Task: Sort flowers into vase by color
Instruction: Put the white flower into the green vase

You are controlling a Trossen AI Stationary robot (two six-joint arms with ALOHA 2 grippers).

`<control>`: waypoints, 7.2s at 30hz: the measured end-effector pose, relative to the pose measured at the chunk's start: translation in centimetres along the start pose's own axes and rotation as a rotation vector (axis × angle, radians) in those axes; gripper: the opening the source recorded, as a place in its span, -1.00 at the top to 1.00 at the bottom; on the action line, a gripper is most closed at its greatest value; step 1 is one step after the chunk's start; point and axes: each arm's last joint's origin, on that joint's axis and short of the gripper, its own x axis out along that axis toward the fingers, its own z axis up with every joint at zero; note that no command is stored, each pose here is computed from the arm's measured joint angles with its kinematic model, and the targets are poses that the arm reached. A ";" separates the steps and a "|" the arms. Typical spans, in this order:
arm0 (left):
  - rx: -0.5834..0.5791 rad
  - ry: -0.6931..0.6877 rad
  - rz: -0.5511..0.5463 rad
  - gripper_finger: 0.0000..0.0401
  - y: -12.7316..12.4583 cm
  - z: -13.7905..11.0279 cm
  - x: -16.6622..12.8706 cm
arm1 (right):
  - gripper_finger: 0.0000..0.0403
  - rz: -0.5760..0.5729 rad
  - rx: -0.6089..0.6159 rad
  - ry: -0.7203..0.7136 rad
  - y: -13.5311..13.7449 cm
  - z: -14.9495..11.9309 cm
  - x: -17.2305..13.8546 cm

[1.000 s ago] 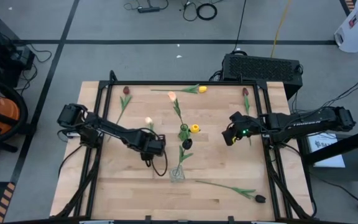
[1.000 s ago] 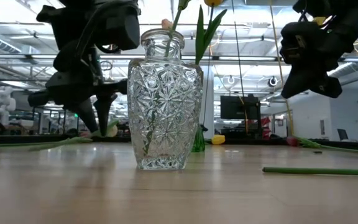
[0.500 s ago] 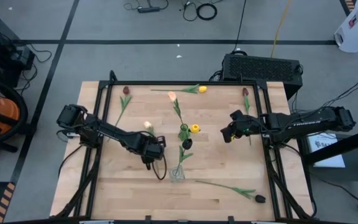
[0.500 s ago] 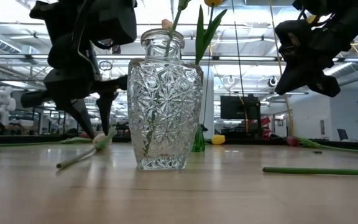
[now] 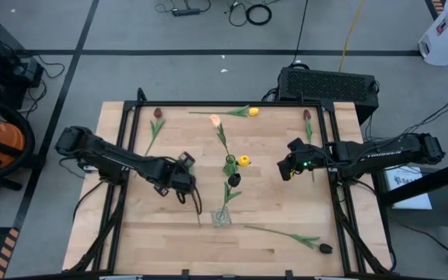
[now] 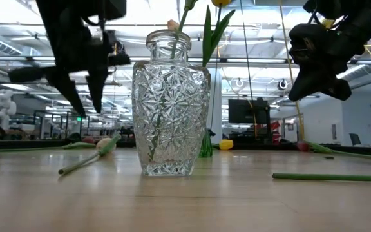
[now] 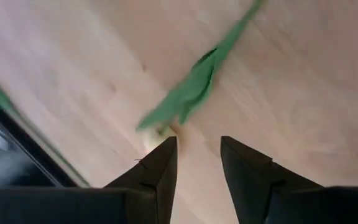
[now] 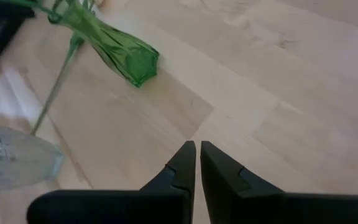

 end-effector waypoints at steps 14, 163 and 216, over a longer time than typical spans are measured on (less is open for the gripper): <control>-1.866 -0.147 -0.146 0.34 0.9 -0.2 -1.9 | 0.91 0.060 -0.248 0.132 -0.1 -0.6 0.0; -0.871 -1.683 0.469 0.95 10.9 -1.2 -1.5 | 0.91 0.081 0.208 -0.083 0.8 0.7 -0.1; -0.897 -1.319 0.256 0.95 9.8 -0.5 2.1 | 0.91 0.087 0.195 -0.085 0.9 0.8 -0.1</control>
